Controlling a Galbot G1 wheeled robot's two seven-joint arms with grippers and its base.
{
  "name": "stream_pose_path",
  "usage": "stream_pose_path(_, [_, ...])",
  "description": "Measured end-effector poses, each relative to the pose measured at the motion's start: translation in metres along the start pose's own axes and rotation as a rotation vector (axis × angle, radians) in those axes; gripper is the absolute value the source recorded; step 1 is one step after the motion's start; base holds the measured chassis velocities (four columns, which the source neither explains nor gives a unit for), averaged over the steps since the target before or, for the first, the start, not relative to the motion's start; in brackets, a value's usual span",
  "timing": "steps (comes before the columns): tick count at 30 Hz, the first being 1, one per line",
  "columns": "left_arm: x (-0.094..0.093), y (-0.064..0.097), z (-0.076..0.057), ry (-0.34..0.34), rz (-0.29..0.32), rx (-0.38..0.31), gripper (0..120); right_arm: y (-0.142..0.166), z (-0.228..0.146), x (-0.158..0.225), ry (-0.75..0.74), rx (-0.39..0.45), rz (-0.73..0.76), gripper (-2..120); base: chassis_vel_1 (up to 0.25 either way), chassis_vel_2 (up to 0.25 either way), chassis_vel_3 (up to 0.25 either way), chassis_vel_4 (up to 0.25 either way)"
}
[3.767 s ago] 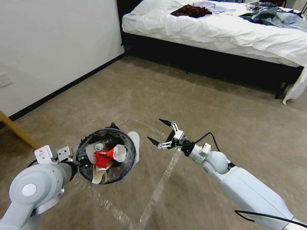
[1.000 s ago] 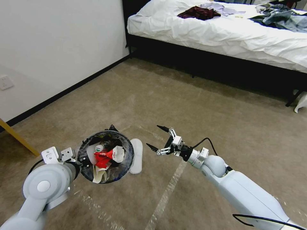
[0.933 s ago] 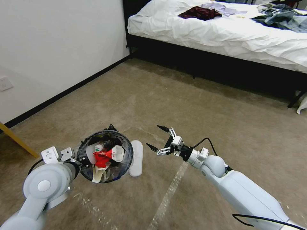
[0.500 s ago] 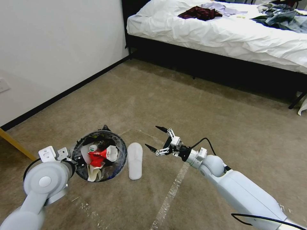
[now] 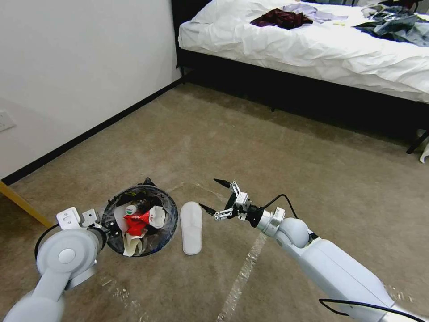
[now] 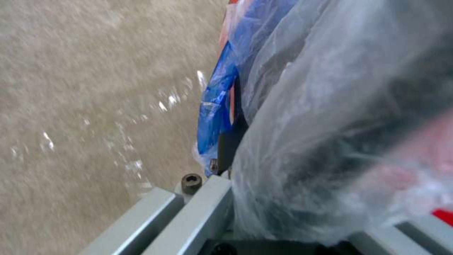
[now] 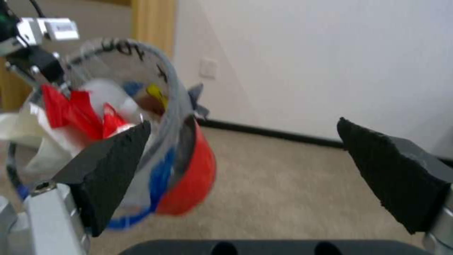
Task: Pick up the trash bin and place the garbage on the floor into it.
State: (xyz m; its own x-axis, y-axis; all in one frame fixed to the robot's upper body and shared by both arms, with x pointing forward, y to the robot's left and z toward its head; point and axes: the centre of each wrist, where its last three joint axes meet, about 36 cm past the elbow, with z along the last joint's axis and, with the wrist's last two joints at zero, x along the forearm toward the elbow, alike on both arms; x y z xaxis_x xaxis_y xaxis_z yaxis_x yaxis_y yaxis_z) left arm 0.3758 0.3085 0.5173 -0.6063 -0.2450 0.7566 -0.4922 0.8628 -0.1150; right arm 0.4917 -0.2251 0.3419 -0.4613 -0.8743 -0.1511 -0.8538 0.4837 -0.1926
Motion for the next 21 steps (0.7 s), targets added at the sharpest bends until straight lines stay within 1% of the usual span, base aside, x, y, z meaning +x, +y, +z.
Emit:
stream_pose_path(1, [0.0,0.0,0.0,0.0,0.0,0.0,0,0.0,0.0,0.0,0.0,0.0,0.0,100,-0.018,0.069,0.041,-0.117])
stream_pose_path(2, [-0.004,0.002,-0.002,-0.008,-0.013,-0.002,0,-0.001,0.002,0.005,0.023,-0.009,0.015,100,-0.037,0.069,0.026,-0.056])
stream_pose_path(3, [-0.013,0.007,-0.007,-0.022,-0.031,-0.002,0,-0.003,0.013,0.021,0.113,-0.062,0.077,100,0.0,0.0,0.0,0.0])
stream_pose_path(4, [-0.014,0.008,-0.009,-0.028,-0.028,-0.001,0,-0.002,0.014,0.027,0.168,-0.096,0.111,100,0.0,0.0,0.0,0.0])
stream_pose_path(5, [-0.014,0.008,-0.009,-0.028,-0.028,-0.001,0,-0.002,0.014,0.027,0.168,-0.096,0.111,100,0.0,0.0,0.0,0.0])
stream_pose_path(8, [-0.02,0.008,-0.009,-0.029,-0.012,-0.011,0,0.0,0.02,0.035,0.269,-0.19,0.166,100,0.0,0.0,0.0,0.0])
stream_pose_path(9, [-0.02,0.008,-0.009,-0.029,-0.012,-0.011,0,0.0,0.02,0.035,0.269,-0.19,0.166,100,0.0,0.0,0.0,0.0])
stream_pose_path(11, [-0.022,0.006,-0.007,-0.028,-0.004,-0.02,0,0.003,0.023,0.033,0.324,-0.258,0.194,100,0.0,0.0,0.0,0.0])
stream_pose_path(12, [-0.022,0.006,-0.007,-0.028,-0.004,-0.02,0,0.003,0.023,0.033,0.324,-0.258,0.194,100,0.0,0.0,0.0,0.0])
stream_pose_path(14, [-0.024,0.005,-0.007,-0.031,0.0,-0.024,0,0.007,0.026,0.026,0.362,-0.328,0.203,100,0.0,0.0,0.0,0.0])
stream_pose_path(15, [-0.024,0.005,-0.007,-0.031,0.0,-0.024,0,0.007,0.026,0.026,0.362,-0.328,0.203,100,0.0,0.0,0.0,0.0])
stream_pose_path(17, [-0.028,0.008,-0.008,-0.045,-0.001,-0.026,0,0.012,0.029,0.014,0.399,-0.393,0.201,100,0.0,0.0,0.0,0.0])
stream_pose_path(21, [-0.032,0.013,-0.01,-0.063,-0.011,-0.03,0,0.016,0.031,0.008,0.421,-0.426,0.192,100,0.0,0.0,0.0,0.0])
